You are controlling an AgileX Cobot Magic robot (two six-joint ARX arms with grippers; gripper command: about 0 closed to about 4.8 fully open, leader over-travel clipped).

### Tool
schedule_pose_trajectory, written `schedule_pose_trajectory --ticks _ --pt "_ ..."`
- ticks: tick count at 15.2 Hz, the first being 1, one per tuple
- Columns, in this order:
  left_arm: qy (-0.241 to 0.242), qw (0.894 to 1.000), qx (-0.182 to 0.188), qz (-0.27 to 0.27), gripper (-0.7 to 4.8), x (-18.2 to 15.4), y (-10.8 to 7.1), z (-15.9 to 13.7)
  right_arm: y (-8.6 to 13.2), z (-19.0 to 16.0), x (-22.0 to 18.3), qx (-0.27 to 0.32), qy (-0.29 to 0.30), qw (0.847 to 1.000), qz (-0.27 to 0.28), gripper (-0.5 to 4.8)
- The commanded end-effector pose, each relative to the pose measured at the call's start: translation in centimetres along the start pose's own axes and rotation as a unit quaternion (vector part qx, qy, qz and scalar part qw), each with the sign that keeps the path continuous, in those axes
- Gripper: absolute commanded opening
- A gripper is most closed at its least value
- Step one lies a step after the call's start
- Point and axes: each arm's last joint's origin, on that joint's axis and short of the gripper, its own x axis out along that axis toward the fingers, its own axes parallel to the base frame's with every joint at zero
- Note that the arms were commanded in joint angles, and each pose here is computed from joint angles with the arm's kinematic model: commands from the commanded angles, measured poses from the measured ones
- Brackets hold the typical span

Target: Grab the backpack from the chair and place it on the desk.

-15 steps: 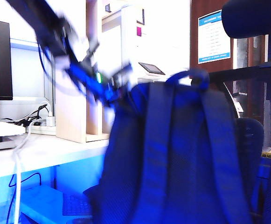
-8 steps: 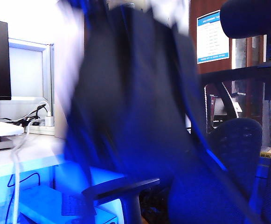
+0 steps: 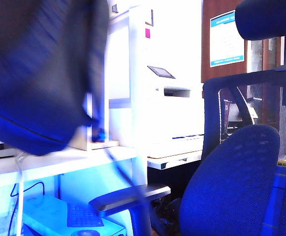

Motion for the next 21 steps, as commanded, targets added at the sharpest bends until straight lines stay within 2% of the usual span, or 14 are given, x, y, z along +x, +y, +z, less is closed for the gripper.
schedule_pose_trajectory --ticks 1,4,7,8,9,10,12,13,14,16,17,18,19,21 --pt "-0.202 0.97 -0.001 0.136 -0.05 -3.8 7.3 3.6 0.5 0.2 0.1 0.015 0.005 1.0 0.02 2.6" --pt "-0.224 0.944 -0.059 0.233 -0.06 -3.9 14.7 0.7 0.6 0.1 0.1 0.017 0.009 1.0 0.024 2.14" --pt "-0.136 0.95 -0.105 0.262 0.08 -0.8 19.1 -4.6 0.3 -0.1 0.2 0.044 0.022 0.999 0.015 2.14" --pt "-0.083 0.954 -0.103 0.268 1.98 0.0 19.4 -6.1 0.3 -0.2 0.2 0.047 0.025 0.998 0.013 2.15" --pt "-0.05 0.952 -0.09 0.288 4.1 0.4 19.7 -7.0 0.3 -0.2 0.2 0.053 0.026 0.998 0.013 2.15" --pt "-0.024 0.93 -0.098 0.354 4.79 0.9 20.2 -7.8 0.3 -0.2 0.2 0.064 0.026 0.998 0.013 2.14" --pt "0.0 0.871 -0.109 0.479 4.79 0.2 20.8 -8.0 0.3 -0.2 0.2 0.073 0.033 0.997 0.018 2.14" --pt "-0.005 0.851 -0.119 0.512 4.79 -0.4 20.6 -7.6 0.3 -0.3 0.2 0.073 0.034 0.997 0.018 2.14" --pt "-0.028 0.869 -0.117 0.48 4.79 -1.3 20.0 -6.4 0.3 -0.3 0.2 0.075 0.035 0.996 0.016 2.14" --pt "-0.098 0.945 -0.134 0.283 4.79 -1.5 18.6 -4.8 0.2 -0.3 0.2 0.066 0.035 0.997 0.016 2.14" --pt "-0.119 0.96 -0.159 0.195 4.79 -1.5 18.1 -4.4 0.2 -0.3 0.2 0.064 0.034 0.997 0.015 2.14" --pt "-0.133 0.969 -0.187 0.092 4.79 -1.4 17.0 -3.9 0.2 -0.3 0.2 0.063 0.034 0.997 0.016 2.14" --pt "-0.13 0.971 -0.197 0.035 4.79 -1.2 15.9 -3.4 0.2 -0.3 0.2 0.061 0.034 0.997 0.016 2.14" --pt "-0.116 0.976 -0.179 -0.04 4.79 -1.0 13.9 -2.8 0.2 -0.3 0.2 0.049 0.034 0.998 0.016 2.12"
